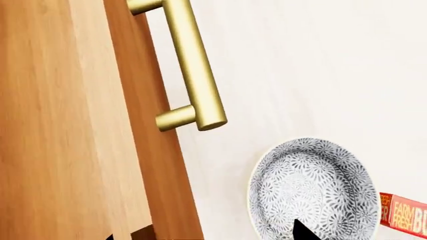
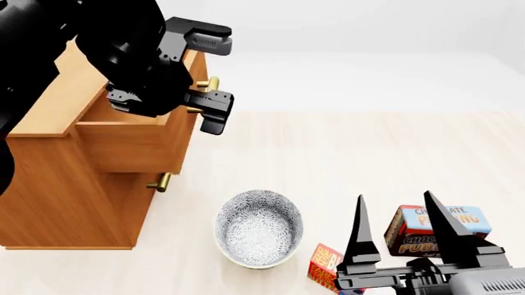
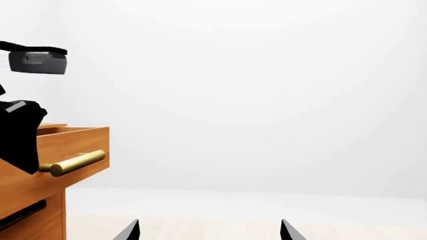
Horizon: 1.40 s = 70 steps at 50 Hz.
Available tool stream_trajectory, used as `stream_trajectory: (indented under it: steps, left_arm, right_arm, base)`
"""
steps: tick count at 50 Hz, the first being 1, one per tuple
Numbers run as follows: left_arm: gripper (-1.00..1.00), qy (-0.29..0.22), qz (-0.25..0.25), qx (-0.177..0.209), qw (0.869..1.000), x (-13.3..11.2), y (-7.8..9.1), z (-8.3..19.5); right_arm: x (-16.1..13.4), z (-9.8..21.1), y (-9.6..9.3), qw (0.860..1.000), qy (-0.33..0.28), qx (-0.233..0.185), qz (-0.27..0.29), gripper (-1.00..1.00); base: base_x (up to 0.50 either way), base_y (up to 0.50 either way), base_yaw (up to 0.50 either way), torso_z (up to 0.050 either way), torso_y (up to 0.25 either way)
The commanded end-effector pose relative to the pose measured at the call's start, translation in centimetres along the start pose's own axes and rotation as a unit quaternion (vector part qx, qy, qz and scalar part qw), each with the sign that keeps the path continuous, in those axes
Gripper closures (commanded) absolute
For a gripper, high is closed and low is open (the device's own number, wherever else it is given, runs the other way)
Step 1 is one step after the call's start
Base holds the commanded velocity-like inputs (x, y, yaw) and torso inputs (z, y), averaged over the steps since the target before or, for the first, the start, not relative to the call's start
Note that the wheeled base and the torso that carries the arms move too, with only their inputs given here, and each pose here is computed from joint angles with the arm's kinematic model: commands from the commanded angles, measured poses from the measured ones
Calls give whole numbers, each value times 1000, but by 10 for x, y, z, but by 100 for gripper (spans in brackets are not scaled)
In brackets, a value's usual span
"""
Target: Put the butter at the back in the top drawer of the cabinet and close it.
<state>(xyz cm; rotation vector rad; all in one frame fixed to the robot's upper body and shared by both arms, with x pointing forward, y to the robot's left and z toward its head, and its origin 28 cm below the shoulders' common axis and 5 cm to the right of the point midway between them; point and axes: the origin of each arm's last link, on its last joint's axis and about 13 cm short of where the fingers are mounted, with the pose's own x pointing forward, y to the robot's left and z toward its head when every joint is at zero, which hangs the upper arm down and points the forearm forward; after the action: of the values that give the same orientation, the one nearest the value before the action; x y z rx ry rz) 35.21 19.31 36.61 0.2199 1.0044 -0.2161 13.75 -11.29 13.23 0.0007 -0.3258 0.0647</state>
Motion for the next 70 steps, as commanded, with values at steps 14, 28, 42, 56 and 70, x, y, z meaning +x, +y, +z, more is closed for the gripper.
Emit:
stream_trajectory:
  steps: [14, 28, 42, 56, 70]
  left_arm:
    - [-100, -8, -73, 17, 997, 0, -22, 3]
    - [-100, -18, -91, 24, 995, -3, -30, 7]
    - [-100, -20, -117, 29, 992, 4, -39, 9]
    - [-100, -28, -145, 34, 988, 7, -49, 10]
    - [-100, -34, -209, 31, 977, 2, -52, 11]
  right_arm:
    - [0, 2, -2, 1000, 0, 2, -5, -100]
    - [-1, 2, -3, 1000, -1, 3, -7, -100]
    - [0, 3, -5, 1000, -3, 5, -10, -100]
    - [0, 4, -6, 1000, -5, 6, -13, -100]
    - [0, 4, -7, 1000, -5, 7, -15, -100]
  base:
    - [0, 0, 0, 0, -1]
    - [0, 0, 0, 0, 0]
    - [0, 0, 0, 0, 0]
    - [0, 0, 0, 0, 0]
    - [0, 0, 0, 0, 0]
